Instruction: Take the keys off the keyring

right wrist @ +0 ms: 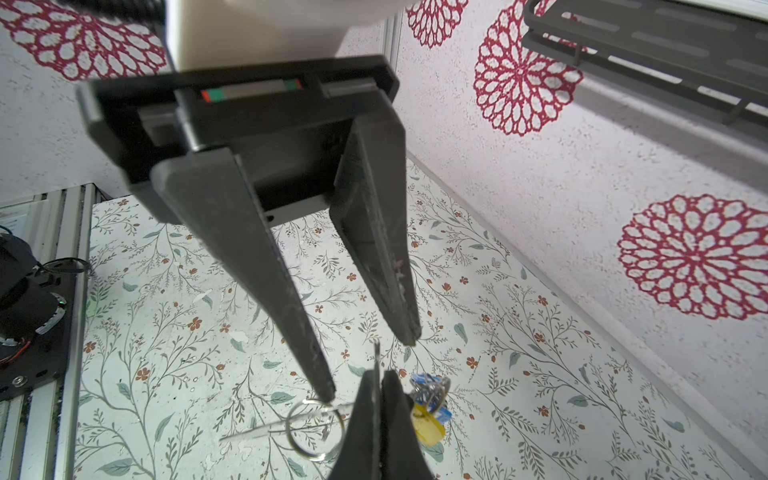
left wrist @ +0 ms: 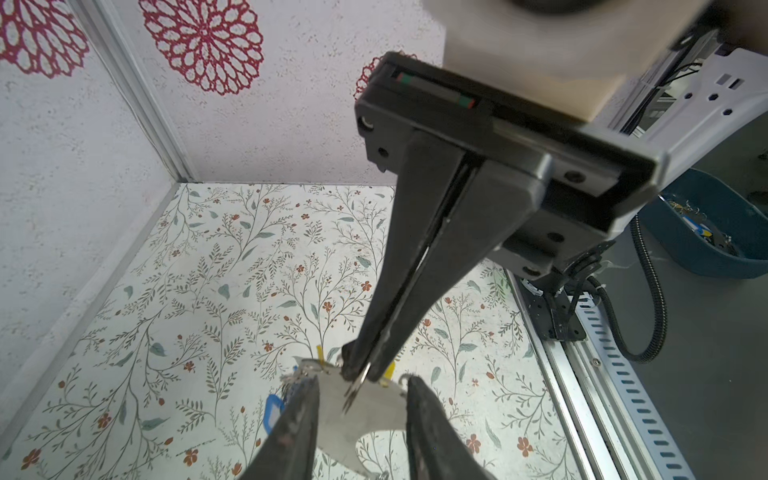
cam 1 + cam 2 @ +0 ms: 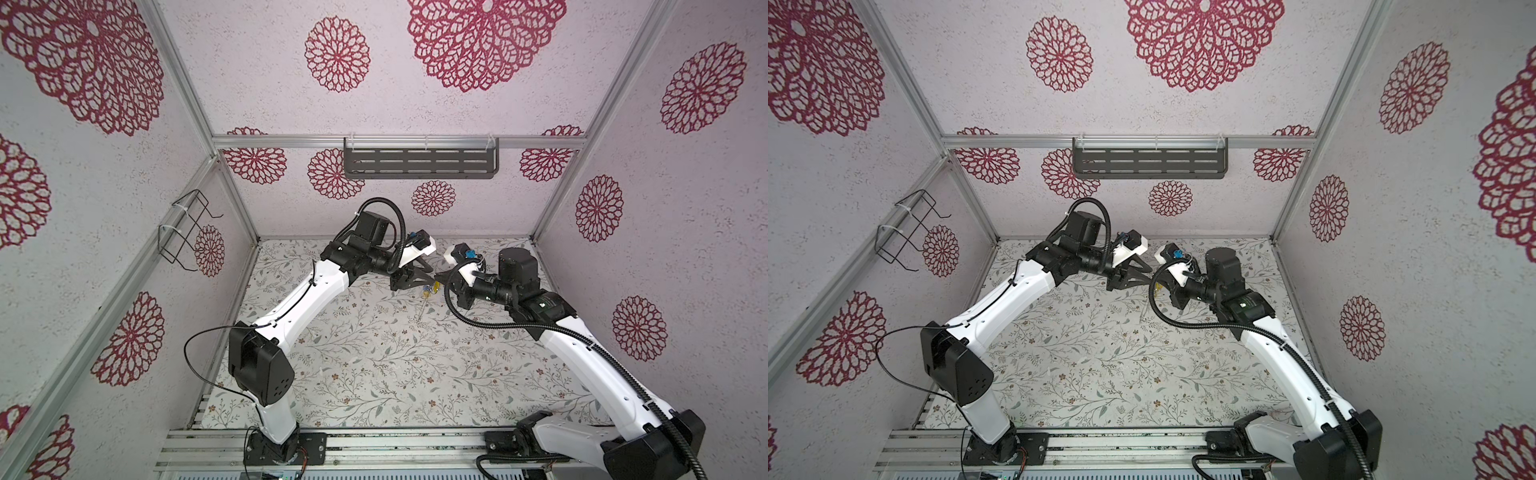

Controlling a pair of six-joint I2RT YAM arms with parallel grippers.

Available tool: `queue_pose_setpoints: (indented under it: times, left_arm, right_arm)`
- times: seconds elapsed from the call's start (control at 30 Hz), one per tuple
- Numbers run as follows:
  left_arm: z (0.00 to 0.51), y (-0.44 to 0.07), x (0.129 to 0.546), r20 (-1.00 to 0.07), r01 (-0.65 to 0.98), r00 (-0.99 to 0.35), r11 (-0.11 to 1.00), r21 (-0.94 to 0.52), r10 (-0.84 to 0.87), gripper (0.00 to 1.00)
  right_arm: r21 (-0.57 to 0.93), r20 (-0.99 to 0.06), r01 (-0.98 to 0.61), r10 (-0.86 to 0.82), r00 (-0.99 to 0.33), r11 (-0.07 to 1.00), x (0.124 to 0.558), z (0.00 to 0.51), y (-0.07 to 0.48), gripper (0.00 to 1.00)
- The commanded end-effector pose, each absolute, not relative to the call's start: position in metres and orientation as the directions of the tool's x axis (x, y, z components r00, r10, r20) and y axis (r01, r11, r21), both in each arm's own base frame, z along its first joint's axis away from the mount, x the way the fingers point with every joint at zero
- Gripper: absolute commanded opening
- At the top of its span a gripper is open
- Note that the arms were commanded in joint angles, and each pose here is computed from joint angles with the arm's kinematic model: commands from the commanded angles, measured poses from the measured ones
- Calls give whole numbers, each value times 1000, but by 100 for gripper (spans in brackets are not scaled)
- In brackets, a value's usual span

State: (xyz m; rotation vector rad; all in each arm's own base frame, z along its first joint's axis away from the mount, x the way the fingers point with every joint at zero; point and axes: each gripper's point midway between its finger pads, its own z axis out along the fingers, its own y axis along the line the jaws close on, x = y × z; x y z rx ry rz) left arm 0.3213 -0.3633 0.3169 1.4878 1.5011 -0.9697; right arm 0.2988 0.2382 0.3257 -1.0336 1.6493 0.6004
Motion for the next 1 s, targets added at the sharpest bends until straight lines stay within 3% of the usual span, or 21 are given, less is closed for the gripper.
queue_pose_setpoints:
  times: [0.0, 0.27, 0.37, 0.47, 0.6, 0.73, 0.83, 0.97]
  left_arm:
    - [323, -367, 318, -928, 1000, 24, -13, 20, 373, 33]
    - [319, -376, 316, -927, 999, 5, -37, -10, 374, 15]
    - [316, -377, 316, -924, 999, -6, -39, -22, 381, 13]
    - [313, -378, 316, -921, 999, -10, -33, -25, 391, 16]
    - [306, -375, 319, -912, 1000, -11, -14, -18, 410, 33]
    - [302, -371, 321, -908, 1000, -12, -5, -15, 418, 32]
    - [302, -371, 321, -910, 1000, -17, -8, -23, 414, 27]
    - [303, -372, 321, -914, 999, -22, -14, -30, 404, 10]
  right_arm:
    - [-165, -953, -861, -301, 15, 480, 295, 356, 242, 0]
    - [-162, -958, -861, -285, 21, 482, 292, 361, 242, 0]
    - [-160, -960, -863, -278, 24, 479, 291, 363, 242, 0]
    - [-162, -962, -861, -270, 31, 481, 290, 365, 242, 0]
    - [-168, -963, -859, -265, 39, 484, 289, 367, 241, 0]
    - [-167, -964, -859, -262, 40, 484, 288, 368, 241, 0]
    - [-164, -966, -859, -255, 41, 484, 288, 369, 241, 0]
    - [-148, -968, -867, -248, 29, 477, 287, 368, 243, 0]
